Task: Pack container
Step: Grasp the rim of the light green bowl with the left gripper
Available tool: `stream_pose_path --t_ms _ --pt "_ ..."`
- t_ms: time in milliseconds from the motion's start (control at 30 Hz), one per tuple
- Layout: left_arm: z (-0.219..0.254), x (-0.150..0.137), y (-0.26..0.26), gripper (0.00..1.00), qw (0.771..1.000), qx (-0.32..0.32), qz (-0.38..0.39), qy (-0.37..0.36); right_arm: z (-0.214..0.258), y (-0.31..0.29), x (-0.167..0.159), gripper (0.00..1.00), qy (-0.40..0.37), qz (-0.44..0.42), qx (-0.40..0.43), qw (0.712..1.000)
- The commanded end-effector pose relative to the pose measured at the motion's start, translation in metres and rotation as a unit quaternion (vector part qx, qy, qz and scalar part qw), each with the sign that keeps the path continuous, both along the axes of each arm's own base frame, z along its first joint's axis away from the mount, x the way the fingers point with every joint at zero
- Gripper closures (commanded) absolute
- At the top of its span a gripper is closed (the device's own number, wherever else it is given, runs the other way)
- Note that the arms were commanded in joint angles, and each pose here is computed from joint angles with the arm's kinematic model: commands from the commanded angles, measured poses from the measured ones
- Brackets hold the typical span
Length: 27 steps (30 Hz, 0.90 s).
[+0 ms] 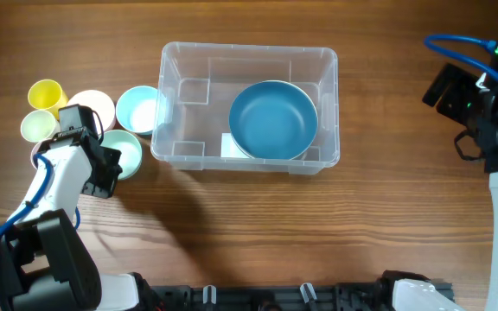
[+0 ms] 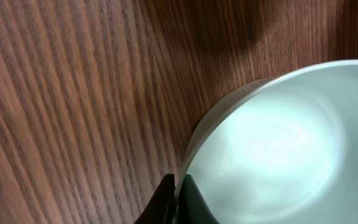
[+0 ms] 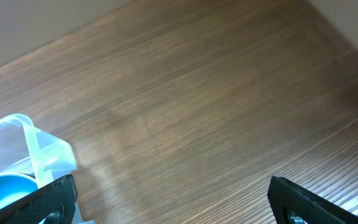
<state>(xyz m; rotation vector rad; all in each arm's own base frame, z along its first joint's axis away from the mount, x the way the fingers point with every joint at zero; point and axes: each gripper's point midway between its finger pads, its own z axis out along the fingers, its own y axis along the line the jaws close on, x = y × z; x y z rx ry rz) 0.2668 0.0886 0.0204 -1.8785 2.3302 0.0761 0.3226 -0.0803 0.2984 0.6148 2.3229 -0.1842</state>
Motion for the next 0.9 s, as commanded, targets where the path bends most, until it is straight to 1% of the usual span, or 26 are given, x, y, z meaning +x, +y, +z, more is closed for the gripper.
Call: stream_pose_path --t_ms 0,200,367,467,600,700,767,800,867 --pt "-0.005 -0.017 -0.002 0.96 0.999 -0.006 0.002 0.036 0.000 -0.001 0.000 0.00 -0.003 -0.006 0.005 1.000" --pt "-0.002 -0.033 -0.006 0.96 0.998 -0.013 0.002 0.063 0.000 -0.001 0.000 0.00 -0.003 -0.006 0.005 1.000" --pt "0.013 -0.039 -0.008 0.96 0.998 -0.012 0.001 0.057 0.000 -0.001 0.000 0.00 -0.003 -0.006 0.005 1.000" --pt "0.031 -0.038 -0.008 0.96 0.999 -0.005 -0.014 0.030 0.000 -0.001 0.000 0.00 -0.003 -0.006 0.005 1.000" --pt "0.069 -0.023 -0.017 0.96 0.994 0.007 -0.103 -0.045 0.000 -0.001 0.000 0.00 -0.003 -0.006 0.005 1.000" --pt "0.107 -0.009 -0.031 0.96 0.978 0.021 -0.171 -0.116 0.000 -0.001 0.000 0.00 -0.003 -0.006 0.005 1.000" --pt "0.132 -0.001 -0.044 0.96 0.963 0.025 -0.210 -0.166 0.000 -0.001 0.000 0.00 -0.003 -0.006 0.005 1.000" --pt "0.151 0.007 -0.056 0.96 0.946 0.029 -0.248 -0.205 0.000 -0.001 0.000 0.00 -0.003 -0.006 0.005 1.000" --pt "0.180 0.016 -0.074 0.96 0.918 0.035 -0.295 -0.264 0.000 -0.001 0.000 0.00 -0.003 -0.006 0.005 1.000"
